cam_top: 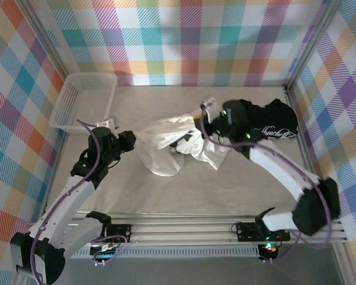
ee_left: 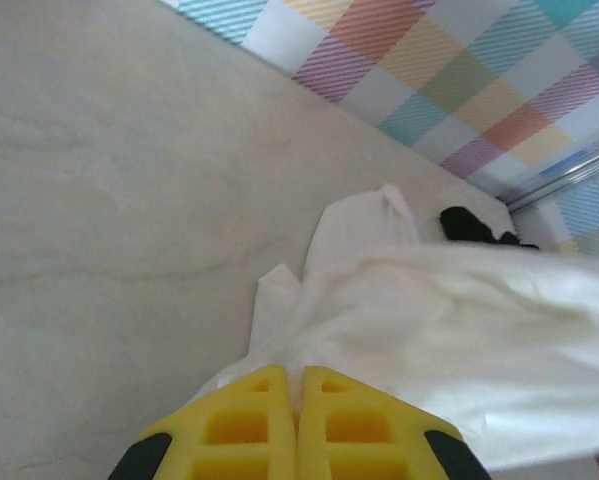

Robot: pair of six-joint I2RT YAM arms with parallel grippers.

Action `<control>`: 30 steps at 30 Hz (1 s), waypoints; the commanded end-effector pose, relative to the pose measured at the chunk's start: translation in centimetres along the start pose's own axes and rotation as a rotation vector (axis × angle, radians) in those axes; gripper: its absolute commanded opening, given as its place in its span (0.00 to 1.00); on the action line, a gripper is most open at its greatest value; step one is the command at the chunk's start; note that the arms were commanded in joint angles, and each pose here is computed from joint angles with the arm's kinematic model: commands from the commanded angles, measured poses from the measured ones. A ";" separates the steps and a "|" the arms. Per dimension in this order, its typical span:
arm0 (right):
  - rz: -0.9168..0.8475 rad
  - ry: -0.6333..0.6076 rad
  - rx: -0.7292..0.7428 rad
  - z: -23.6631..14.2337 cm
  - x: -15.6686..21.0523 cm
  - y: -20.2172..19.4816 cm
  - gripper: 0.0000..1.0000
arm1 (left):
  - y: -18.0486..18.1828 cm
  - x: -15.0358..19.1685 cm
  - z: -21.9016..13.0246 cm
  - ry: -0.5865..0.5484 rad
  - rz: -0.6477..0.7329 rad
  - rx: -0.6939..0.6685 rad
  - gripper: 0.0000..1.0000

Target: Fold the inside-out t-shirt

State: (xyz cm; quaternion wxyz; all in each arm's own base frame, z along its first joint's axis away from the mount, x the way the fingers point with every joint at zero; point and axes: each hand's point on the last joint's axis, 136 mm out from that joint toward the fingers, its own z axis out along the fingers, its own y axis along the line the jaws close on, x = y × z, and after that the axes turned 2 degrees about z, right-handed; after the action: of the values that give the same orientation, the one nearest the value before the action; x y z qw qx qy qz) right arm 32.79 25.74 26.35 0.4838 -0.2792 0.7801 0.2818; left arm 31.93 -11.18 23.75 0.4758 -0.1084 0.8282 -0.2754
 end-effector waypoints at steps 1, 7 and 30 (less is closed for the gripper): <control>0.135 0.177 -0.055 -0.3 10.2 1.1 0.11 | -0.1 0.4 0.8 -0.019 0.009 0.046 0.00; 0.116 0.286 -0.041 -1.0 15.9 2.6 0.46 | -0.3 3.5 2.6 0.066 -0.003 0.139 0.00; -0.065 0.393 -0.112 10.1 13.2 5.5 0.26 | 2.6 6.4 1.0 0.130 0.019 0.031 0.00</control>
State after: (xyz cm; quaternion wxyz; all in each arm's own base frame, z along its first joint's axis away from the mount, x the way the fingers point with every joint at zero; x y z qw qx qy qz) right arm 29.26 34.12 7.27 0.2807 -0.4023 0.8454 0.2114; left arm 30.15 -12.73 18.78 0.4361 -0.0726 0.8430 -0.3065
